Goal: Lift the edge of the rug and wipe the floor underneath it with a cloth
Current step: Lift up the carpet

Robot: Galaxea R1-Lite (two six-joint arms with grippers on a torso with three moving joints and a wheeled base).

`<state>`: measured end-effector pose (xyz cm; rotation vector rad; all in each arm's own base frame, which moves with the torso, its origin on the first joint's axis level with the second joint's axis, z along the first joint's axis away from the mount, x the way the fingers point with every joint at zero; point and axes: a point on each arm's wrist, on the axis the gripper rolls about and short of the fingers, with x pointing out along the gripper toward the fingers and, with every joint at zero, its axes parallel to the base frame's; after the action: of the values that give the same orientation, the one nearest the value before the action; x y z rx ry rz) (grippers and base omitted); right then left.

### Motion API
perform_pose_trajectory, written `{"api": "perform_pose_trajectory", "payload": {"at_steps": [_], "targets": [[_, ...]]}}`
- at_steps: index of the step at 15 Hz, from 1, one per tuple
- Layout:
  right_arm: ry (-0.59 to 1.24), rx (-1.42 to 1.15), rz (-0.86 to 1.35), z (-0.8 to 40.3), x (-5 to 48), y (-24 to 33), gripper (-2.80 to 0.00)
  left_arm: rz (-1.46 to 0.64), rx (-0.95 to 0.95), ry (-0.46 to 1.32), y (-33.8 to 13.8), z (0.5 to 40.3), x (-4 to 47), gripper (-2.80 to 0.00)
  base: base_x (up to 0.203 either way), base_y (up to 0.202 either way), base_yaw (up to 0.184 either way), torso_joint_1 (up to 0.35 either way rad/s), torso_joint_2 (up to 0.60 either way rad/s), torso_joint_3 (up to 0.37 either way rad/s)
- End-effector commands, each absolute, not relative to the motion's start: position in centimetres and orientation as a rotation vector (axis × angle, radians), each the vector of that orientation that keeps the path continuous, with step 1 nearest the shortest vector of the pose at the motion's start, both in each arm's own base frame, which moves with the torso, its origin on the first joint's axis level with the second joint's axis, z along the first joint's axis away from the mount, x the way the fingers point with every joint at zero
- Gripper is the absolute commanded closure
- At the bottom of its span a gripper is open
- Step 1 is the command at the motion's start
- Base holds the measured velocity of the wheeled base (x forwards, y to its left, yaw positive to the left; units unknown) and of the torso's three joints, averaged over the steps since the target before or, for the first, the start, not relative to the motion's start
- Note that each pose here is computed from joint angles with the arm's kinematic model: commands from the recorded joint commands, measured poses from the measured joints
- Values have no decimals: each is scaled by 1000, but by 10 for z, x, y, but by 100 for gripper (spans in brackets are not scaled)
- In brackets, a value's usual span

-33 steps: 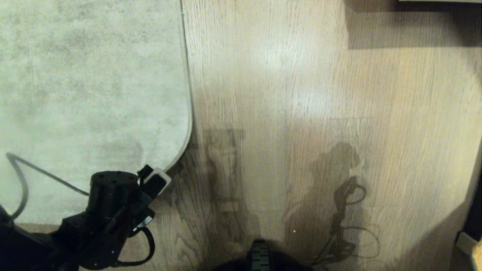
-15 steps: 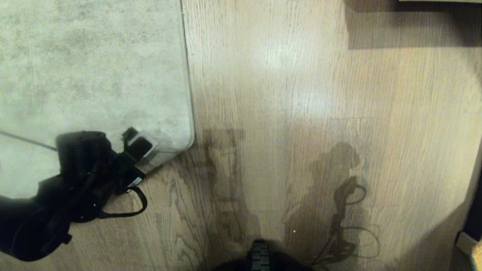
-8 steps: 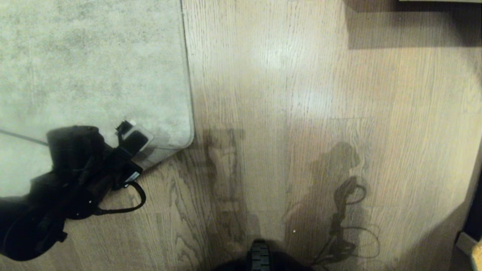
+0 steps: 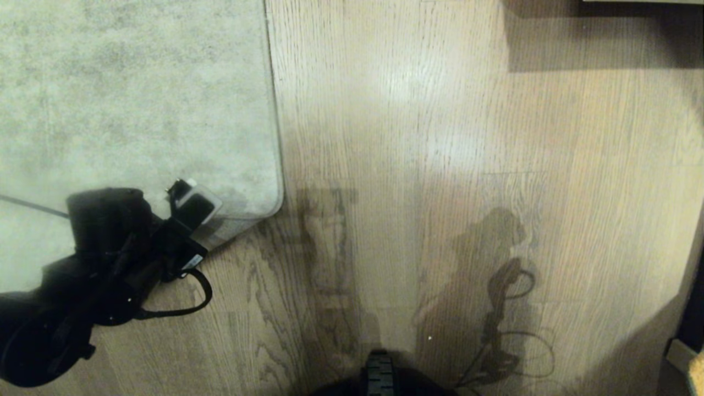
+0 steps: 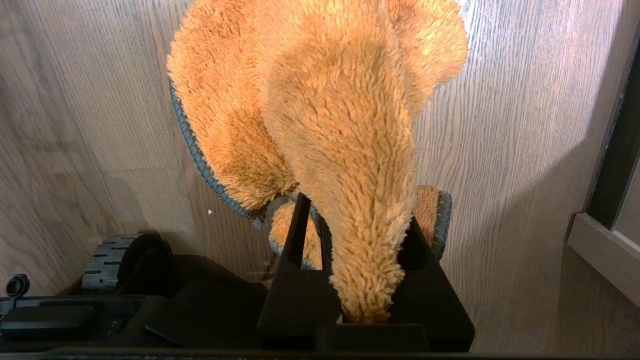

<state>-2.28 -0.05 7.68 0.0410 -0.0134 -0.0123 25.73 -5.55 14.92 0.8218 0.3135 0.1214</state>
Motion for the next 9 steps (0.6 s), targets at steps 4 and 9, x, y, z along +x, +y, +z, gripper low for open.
{"api": "perform_pose_trajectory", "payload": {"at_steps": [4,9], "targets": [[-14,42,-13,77,-23,-1,0,171,798,311,-53,153,254,0,0,0,0,0,0,0],[-14,42,-12,77,-23,-1,0,223,780,312,-42,158,252,0,0,0,0,0,0,0]]}}
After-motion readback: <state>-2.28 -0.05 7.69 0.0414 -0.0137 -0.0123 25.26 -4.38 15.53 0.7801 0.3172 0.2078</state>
